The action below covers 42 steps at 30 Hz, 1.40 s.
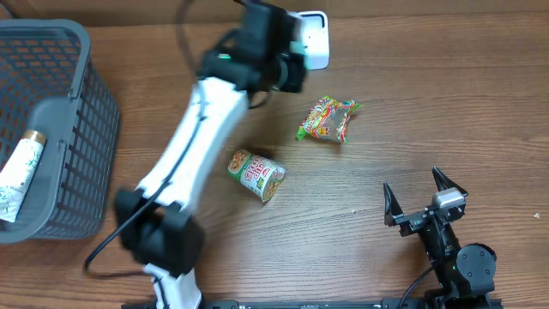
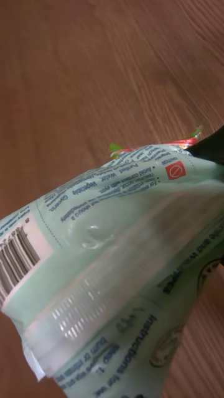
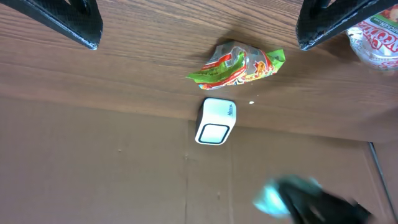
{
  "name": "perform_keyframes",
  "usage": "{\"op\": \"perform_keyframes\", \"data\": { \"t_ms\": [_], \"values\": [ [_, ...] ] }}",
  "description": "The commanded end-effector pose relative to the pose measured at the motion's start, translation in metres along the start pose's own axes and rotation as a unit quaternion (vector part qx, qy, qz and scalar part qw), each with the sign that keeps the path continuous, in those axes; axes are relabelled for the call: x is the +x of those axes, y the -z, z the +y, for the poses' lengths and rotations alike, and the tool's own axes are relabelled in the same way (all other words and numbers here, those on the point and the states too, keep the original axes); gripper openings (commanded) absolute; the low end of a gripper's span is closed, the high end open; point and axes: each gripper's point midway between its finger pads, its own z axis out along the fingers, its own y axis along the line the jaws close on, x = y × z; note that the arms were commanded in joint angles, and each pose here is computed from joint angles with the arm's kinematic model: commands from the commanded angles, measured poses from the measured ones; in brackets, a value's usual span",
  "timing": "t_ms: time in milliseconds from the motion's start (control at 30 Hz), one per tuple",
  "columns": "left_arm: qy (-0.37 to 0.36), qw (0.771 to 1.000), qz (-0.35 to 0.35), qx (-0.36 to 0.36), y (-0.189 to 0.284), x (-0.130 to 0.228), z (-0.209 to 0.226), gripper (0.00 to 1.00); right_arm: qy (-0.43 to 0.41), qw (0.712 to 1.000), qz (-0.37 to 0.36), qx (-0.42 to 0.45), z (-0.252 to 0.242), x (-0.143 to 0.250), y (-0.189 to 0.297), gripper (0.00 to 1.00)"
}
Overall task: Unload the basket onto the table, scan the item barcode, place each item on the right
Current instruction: 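Carry the green wipes pack past the scanner and release it on table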
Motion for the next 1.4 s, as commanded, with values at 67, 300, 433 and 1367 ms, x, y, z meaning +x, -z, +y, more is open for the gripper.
{"op": "perform_keyframes", "data": {
  "t_ms": [67, 300, 433, 1367],
  "values": [
    [-0.045, 0.995, 0.043, 0.081, -0.065, 0.031, -0.062, 0.04, -0.001, 1.000, -0.001, 0.002, 0.000, 0.002, 0.000, 1.00],
    [-0.089, 0.983, 0.046, 0.153, -0.105, 0.053, -0.124, 0.04, -0.001, 1.000, -0.001, 0.002, 0.000, 0.002, 0.000, 1.00],
    [-0.080, 0.982, 0.081, 0.152, -0.127, 0.081, -0.137, 0.04, -0.001, 1.000, -0.001, 0.002, 0.000, 0.002, 0.000, 1.00],
    [-0.013, 0.995, 0.003, 0.101, 0.020, -0.053, -0.077, 0.70, -0.001, 1.000, -0.001, 0.002, 0.000, 0.002, 0.000, 1.00]
  ]
}}
